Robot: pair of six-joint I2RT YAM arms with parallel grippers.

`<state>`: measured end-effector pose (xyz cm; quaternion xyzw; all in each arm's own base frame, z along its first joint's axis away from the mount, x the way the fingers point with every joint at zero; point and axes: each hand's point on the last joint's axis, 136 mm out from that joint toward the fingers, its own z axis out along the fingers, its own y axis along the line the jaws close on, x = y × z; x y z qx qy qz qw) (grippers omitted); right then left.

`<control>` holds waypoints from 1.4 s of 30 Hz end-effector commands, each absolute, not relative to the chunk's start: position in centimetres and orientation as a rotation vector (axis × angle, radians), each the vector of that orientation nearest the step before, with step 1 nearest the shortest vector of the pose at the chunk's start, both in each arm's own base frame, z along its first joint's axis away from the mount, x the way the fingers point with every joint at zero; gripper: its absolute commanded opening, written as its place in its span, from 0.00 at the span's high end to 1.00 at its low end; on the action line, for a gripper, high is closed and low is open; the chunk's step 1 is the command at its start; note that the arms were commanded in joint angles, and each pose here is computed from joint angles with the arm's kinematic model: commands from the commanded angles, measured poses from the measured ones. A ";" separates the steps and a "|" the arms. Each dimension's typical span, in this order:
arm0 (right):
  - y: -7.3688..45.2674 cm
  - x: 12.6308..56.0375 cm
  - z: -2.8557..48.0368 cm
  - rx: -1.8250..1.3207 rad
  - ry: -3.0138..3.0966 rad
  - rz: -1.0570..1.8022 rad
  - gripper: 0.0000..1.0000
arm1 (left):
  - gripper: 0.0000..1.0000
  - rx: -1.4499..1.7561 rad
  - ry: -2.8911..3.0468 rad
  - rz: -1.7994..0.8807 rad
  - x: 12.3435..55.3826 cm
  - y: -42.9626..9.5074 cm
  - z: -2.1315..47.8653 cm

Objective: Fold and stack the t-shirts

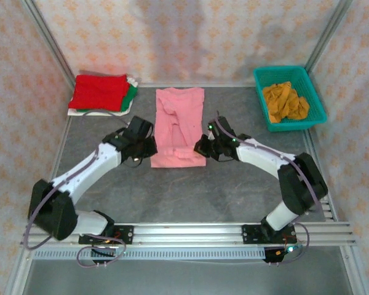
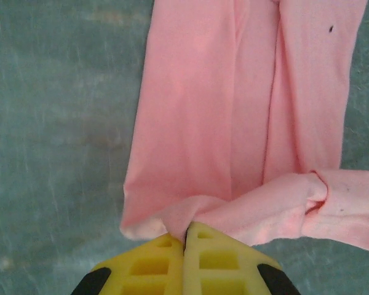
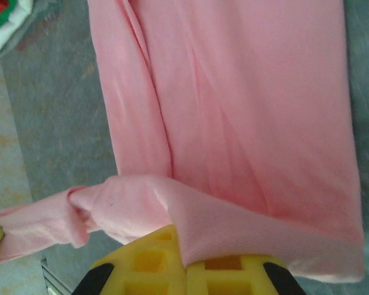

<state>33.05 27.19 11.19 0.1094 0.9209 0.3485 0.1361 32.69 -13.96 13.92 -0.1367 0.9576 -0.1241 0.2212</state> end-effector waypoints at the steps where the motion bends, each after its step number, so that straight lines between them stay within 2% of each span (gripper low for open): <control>1: 26.5 34.9 10.7 0.336 2.694 0.980 1.00 | 1.00 -0.194 2.682 -0.248 34.9 -14.1 14.4; 6: 26.0 38.0 9.6 0.387 2.696 0.969 1.00 | 1.00 -0.160 2.729 -0.165 38.8 -14.3 13.0; 20: 25.7 45.1 8.3 0.437 2.684 0.968 1.00 | 1.00 -0.237 2.752 -0.085 45.9 -12.8 9.5; 21: 25.7 45.9 8.1 0.442 2.679 0.967 0.94 | 0.99 -0.247 2.757 -0.069 46.7 -12.6 9.2; 24: 25.2 49.1 8.1 0.488 2.656 0.979 0.74 | 0.63 -0.284 2.730 -0.040 50.0 -11.6 9.4; 25: 25.0 50.1 8.3 0.507 2.658 0.993 0.69 | 0.56 -0.305 2.714 -0.033 51.0 -11.1 9.8; 26: 25.0 50.9 9.0 0.510 2.653 1.018 0.69 | 0.55 -0.325 2.702 -0.023 51.8 -10.6 10.3; 27: 25.1 51.4 9.9 0.491 2.639 1.045 0.71 | 0.59 -0.342 2.681 -0.015 52.3 -10.3 11.3; 30: 25.3 51.3 12.9 0.388 2.572 1.081 0.71 | 0.62 -0.410 2.585 -0.009 51.3 -9.5 14.2; 34: 25.4 47.6 13.5 0.301 2.521 1.152 0.70 | 0.61 -0.402 2.447 -0.082 47.6 -10.4 15.9; 38: 25.3 44.8 12.5 0.270 2.510 1.168 0.69 | 0.61 -0.342 2.474 -0.130 43.9 -12.4 13.4; 42: 26.5 44.4 12.7 0.210 2.512 1.170 0.72 | 0.61 -0.266 2.503 -0.186 43.2 -14.7 10.8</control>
